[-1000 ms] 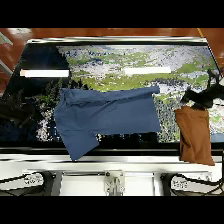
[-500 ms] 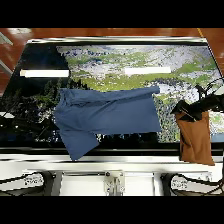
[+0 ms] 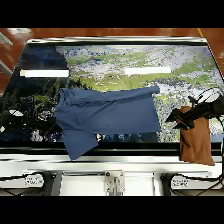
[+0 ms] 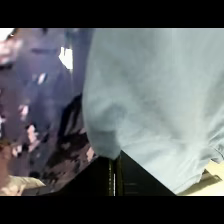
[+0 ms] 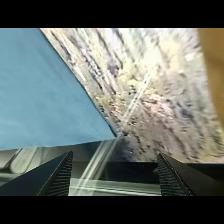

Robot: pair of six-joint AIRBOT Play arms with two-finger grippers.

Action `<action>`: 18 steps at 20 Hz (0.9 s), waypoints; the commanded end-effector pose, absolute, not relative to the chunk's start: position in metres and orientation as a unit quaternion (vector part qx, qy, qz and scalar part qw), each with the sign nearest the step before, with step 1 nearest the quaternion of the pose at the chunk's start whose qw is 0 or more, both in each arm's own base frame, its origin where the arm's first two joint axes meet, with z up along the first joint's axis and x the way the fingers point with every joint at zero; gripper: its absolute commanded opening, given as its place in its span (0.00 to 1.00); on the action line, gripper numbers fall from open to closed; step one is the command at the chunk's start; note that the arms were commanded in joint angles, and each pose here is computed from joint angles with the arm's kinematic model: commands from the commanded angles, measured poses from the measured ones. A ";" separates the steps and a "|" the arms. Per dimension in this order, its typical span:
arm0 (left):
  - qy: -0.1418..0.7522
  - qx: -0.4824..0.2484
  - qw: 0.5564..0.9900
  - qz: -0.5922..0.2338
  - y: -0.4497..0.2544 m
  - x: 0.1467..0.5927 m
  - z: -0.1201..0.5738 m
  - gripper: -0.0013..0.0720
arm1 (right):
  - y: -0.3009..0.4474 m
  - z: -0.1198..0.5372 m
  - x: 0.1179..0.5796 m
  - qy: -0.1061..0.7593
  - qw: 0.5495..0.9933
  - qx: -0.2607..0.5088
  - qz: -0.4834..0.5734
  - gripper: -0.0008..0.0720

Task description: Fold the shirts.

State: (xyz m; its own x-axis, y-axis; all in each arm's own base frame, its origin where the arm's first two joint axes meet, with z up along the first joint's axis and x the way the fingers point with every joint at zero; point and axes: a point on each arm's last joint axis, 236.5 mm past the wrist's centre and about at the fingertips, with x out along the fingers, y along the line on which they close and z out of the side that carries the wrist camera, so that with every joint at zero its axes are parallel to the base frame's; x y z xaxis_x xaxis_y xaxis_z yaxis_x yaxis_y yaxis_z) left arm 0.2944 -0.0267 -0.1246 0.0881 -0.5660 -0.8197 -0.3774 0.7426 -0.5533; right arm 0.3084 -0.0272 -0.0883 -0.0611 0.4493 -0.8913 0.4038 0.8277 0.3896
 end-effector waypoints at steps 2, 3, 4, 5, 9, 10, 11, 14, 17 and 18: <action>0.670 -0.343 0.651 -0.103 -0.035 0.294 -0.103 0.08 | -0.003 -0.122 0.310 0.737 0.598 0.315 0.029 0.89; 0.664 -0.340 0.658 -0.103 -0.034 0.296 -0.099 0.08 | 0.002 -0.127 0.314 0.736 0.602 0.307 0.031 0.89; 0.659 -0.337 0.665 -0.103 -0.033 0.298 -0.095 0.08 | 0.007 -0.130 0.318 0.734 0.609 0.299 0.032 0.89; 0.654 -0.335 0.670 -0.104 -0.033 0.299 -0.090 0.08 | 0.012 -0.134 0.322 0.733 0.614 0.292 0.033 0.89; 0.641 -0.327 0.686 -0.105 -0.031 0.303 -0.078 0.08 | 0.045 -0.137 0.317 0.749 0.599 0.275 0.062 0.72; 0.639 -0.326 0.688 -0.107 -0.031 0.303 -0.076 0.08 | 0.052 -0.136 0.317 0.750 0.602 0.264 0.076 0.44; 0.639 -0.324 0.689 -0.113 -0.032 0.303 -0.071 0.08 | 0.061 -0.130 0.320 0.744 0.607 0.262 0.092 0.22; 0.602 -0.282 0.733 -0.145 -0.027 0.324 -0.023 0.07 | 0.077 -0.075 0.353 0.673 0.673 0.253 0.172 0.11; 0.468 -0.199 0.848 -0.153 -0.009 0.373 0.104 0.07 | 0.067 0.042 0.401 0.544 0.793 0.171 0.215 0.11; 0.398 -0.159 0.891 -0.152 -0.005 0.383 0.170 0.07 | 0.063 0.103 0.415 0.478 0.839 0.135 0.221 0.11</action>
State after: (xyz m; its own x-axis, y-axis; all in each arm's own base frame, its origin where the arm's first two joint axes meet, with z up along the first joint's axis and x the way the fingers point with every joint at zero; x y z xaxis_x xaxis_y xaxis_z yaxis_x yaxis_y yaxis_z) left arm 0.3621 -0.0120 0.0507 0.4162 -0.4795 -0.7725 -0.0083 0.8476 -0.5306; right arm 0.3880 0.0623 -0.0103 0.2058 0.5183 -0.8301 -0.0147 0.8498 0.5269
